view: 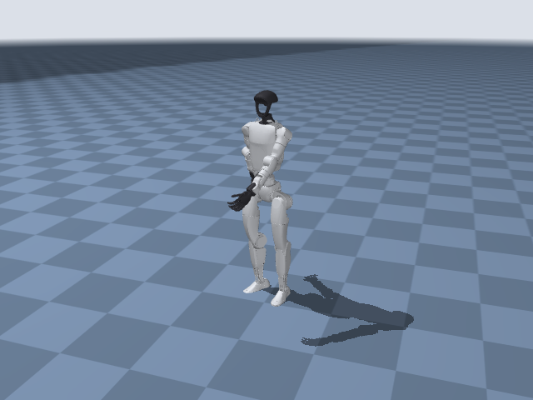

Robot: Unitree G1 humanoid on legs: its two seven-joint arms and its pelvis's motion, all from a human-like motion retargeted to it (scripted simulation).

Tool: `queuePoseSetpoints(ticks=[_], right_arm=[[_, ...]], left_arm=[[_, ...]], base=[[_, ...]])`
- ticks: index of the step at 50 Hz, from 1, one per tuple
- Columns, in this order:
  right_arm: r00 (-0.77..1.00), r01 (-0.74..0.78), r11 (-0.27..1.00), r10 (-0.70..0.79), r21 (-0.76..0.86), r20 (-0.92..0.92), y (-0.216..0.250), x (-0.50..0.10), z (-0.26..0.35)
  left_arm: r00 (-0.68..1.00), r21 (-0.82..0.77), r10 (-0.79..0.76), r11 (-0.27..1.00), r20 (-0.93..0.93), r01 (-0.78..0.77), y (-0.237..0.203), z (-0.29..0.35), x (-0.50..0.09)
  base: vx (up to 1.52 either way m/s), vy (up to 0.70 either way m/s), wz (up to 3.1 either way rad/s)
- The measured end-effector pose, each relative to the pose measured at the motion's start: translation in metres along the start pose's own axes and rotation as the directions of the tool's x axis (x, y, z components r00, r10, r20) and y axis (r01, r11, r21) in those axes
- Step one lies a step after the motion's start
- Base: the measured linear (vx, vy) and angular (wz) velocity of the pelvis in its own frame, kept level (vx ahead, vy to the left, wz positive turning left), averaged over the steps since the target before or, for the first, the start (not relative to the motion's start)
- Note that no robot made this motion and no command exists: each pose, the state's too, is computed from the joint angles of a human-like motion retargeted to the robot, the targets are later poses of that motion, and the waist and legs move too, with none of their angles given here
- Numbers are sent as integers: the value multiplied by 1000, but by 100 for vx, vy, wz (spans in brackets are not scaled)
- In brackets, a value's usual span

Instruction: Upper body actions

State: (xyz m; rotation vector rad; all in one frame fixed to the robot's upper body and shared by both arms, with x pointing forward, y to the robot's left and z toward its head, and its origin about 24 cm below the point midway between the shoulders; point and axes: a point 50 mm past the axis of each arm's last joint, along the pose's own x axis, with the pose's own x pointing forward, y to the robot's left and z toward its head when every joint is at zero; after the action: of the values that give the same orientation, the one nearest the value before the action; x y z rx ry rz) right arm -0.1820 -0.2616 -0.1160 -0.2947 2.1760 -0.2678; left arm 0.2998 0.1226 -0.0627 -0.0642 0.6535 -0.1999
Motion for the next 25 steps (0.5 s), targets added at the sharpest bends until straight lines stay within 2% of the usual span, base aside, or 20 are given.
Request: queuePoseSetpoints(ticks=[2,5,8,10,12,15,18,20,22,25], right_arm=[[1000,13,993,-10,117,-23,-3,3,-16],[999,16,968,-4,250,-47,-2,4,-29],[999,0,953,14,303,-46,6,4,-25],[999,-25,961,33,276,-23,12,1,-11],[999,-50,985,47,165,25,15,-3,14],[987,-29,991,49,-129,154,19,-20,73],[925,80,888,103,-453,365,27,-61,158],[835,199,783,179,-589,520,43,-106,215],[694,322,697,286,-641,660,70,-161,263],[406,446,667,444,-597,799,109,-249,307]], left_arm=[[995,52,-16,999,94,11,5,22,0],[993,135,-6,991,115,-10,13,27,-2],[1000,181,22,983,12,-24,16,-3,-6],[993,165,38,986,-109,-20,14,-41,-12],[961,107,39,994,-274,-10,12,-91,-26],[826,-12,27,999,-563,-40,6,-179,-72],[552,-92,15,982,-833,-165,2,-260,-151],[320,-106,-19,961,-947,-255,-5,-304,-218],[98,-115,-88,942,-991,-316,-18,-334,-290],[-120,-110,-160,931,-980,-347,-41,-354,-376]], base=[[0,0,0],[0,0,0],[0,0,0],[-2,2,9],[0,3,2],[1,6,-23],[-1,4,-39],[0,0,-17],[1,-3,-96],[-2,-5,-40]])
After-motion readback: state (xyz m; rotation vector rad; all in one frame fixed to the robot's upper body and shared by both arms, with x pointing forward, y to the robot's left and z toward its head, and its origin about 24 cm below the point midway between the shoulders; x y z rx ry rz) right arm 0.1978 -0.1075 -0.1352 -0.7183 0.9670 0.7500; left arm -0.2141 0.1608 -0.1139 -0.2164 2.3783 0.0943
